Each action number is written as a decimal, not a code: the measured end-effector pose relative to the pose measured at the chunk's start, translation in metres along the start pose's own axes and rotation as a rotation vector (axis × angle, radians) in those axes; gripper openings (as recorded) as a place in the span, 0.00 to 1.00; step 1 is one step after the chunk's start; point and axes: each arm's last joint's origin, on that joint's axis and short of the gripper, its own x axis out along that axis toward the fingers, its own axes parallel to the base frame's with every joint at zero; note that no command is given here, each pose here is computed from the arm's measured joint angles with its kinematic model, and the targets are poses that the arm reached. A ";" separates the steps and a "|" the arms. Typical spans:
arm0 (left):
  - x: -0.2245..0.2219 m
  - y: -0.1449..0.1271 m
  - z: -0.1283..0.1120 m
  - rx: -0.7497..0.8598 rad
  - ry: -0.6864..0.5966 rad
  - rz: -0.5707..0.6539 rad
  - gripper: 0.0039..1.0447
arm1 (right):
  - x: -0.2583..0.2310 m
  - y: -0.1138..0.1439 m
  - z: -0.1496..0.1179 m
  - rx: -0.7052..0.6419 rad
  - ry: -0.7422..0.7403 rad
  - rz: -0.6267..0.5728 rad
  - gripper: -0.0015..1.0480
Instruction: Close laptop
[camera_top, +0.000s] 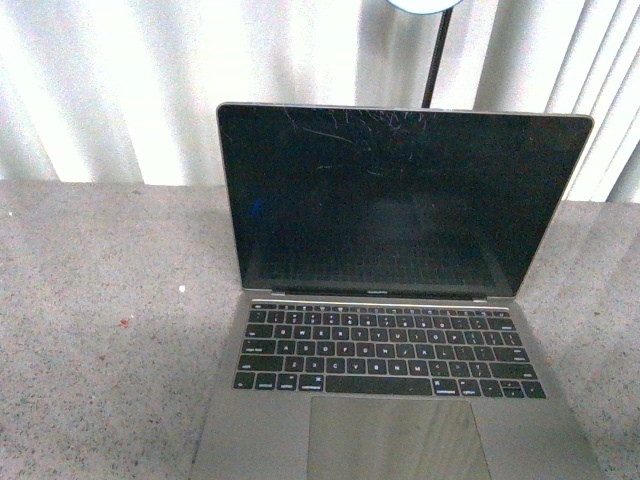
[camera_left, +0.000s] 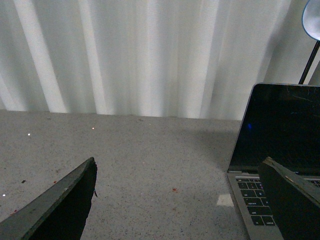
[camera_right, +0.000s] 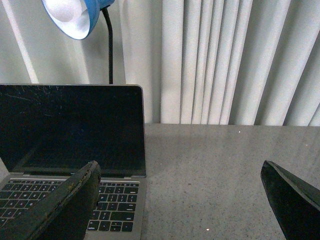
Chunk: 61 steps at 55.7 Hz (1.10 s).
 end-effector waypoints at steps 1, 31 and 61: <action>0.000 0.000 0.000 0.000 0.000 0.000 0.94 | 0.000 0.000 0.000 0.000 0.000 0.000 0.93; 0.015 0.002 0.002 -0.229 0.074 0.032 0.94 | 0.012 -0.001 0.002 0.043 0.260 -0.015 0.93; 0.205 -0.053 0.059 0.030 -0.007 -0.393 0.94 | 0.179 0.000 0.066 -0.436 0.100 0.292 0.93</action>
